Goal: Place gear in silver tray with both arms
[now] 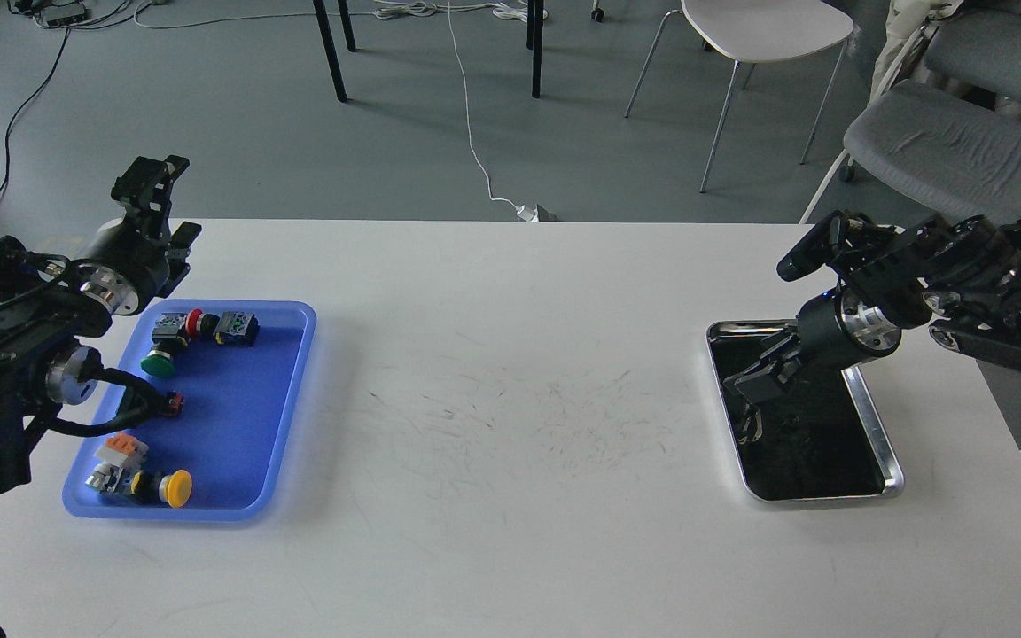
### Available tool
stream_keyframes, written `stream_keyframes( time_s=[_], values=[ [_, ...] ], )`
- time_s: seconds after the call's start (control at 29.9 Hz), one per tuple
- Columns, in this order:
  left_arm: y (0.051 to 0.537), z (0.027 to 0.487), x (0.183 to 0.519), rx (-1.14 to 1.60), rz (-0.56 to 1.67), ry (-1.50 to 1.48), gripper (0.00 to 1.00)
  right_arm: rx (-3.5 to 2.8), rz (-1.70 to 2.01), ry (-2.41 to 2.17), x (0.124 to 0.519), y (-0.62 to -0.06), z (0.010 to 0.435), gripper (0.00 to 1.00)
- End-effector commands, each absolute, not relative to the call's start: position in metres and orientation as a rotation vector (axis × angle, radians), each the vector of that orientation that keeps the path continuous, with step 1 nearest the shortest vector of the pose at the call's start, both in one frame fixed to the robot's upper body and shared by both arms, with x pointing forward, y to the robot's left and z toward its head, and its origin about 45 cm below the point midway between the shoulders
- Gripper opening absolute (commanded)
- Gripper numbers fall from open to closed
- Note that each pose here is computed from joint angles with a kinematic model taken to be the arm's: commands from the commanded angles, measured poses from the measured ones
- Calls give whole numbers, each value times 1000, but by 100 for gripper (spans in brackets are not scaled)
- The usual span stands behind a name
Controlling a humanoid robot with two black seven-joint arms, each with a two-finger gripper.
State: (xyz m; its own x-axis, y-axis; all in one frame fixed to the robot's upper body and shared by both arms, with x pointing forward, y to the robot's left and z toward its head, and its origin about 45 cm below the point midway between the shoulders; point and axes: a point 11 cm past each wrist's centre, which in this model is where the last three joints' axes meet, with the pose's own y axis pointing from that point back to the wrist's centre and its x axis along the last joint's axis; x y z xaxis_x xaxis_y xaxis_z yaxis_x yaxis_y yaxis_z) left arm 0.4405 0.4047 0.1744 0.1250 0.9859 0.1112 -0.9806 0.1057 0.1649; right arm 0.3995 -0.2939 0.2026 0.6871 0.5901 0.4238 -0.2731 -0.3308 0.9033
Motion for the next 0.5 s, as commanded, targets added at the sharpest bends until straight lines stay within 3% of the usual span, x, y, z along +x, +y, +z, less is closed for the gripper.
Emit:
stream_keyframes(
  time_s=[0.0, 0.47],
  values=[
    [406, 175, 440, 222, 1446, 28, 99, 1753, 897, 143, 412, -289, 225, 88],
    [412, 172, 433, 213, 1422, 56, 99, 1956, 882, -402, 462, -298, 309, 94]
  ],
)
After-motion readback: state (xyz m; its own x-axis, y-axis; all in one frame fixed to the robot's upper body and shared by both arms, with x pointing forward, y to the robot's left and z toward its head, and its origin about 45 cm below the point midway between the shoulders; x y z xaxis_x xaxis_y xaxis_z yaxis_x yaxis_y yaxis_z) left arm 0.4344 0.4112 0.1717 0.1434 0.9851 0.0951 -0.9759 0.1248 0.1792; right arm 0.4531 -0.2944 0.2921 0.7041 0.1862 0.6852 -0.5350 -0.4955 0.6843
